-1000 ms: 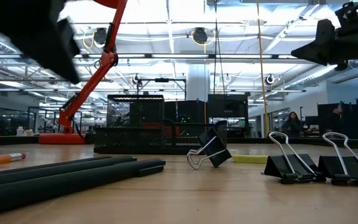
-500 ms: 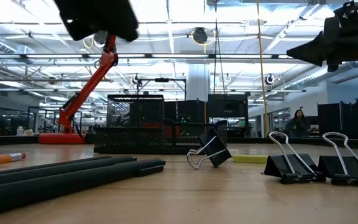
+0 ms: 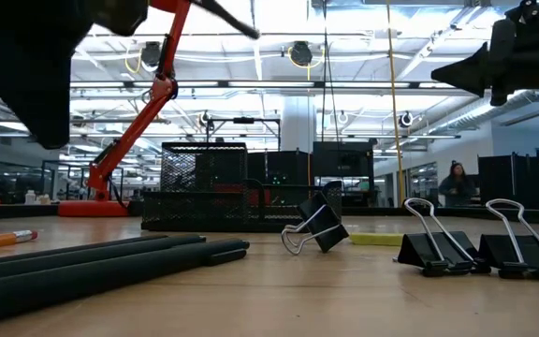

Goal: Pick and place office supplies into organizer
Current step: Put the right pencil into the top left section of the desk organizer, then put the pencil into the top left section of the desk organizer

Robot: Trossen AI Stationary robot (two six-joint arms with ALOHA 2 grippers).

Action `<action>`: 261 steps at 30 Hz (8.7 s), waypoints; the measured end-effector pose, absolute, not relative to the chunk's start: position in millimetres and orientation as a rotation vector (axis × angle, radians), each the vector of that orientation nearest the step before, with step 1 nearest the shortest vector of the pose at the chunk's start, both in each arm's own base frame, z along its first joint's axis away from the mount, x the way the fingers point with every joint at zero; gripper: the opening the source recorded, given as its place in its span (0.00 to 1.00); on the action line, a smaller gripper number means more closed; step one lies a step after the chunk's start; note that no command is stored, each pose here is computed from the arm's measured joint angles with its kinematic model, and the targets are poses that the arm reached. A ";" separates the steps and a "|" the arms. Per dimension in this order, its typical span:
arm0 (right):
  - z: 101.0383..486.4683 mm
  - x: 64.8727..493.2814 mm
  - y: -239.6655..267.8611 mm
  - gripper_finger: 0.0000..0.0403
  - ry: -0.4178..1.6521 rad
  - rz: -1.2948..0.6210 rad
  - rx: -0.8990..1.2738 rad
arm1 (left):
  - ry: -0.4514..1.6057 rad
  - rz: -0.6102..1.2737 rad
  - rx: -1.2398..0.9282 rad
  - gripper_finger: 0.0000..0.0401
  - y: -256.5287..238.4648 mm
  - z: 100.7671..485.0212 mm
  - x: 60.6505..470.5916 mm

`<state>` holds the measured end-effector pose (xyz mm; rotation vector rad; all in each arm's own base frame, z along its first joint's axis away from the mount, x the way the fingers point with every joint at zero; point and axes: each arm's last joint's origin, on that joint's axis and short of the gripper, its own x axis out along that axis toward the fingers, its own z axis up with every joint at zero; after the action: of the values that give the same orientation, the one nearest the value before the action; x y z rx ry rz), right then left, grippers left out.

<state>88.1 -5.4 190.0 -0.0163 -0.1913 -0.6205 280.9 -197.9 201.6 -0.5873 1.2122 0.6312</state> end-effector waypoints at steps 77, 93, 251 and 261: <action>187.4 88.8 -5.2 0.01 -0.179 -0.614 0.020 | 1.340 0.806 -0.842 0.41 -172.0 142.4 278.7; 187.4 88.8 -5.2 0.01 -0.179 -0.614 0.020 | 1.386 0.814 -0.799 0.35 -173.8 126.0 281.8; 185.8 90.6 -4.5 0.01 -0.168 -0.589 0.031 | 1.274 0.456 -0.467 0.07 -181.7 179.7 254.7; 188.3 90.1 -4.5 0.01 -0.194 -0.587 0.044 | 1.279 0.451 -0.588 0.32 -182.5 193.0 261.9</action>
<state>90.1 -4.5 188.3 0.0439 -0.1942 -0.5870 261.9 -182.5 193.0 -0.5876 1.2793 0.4510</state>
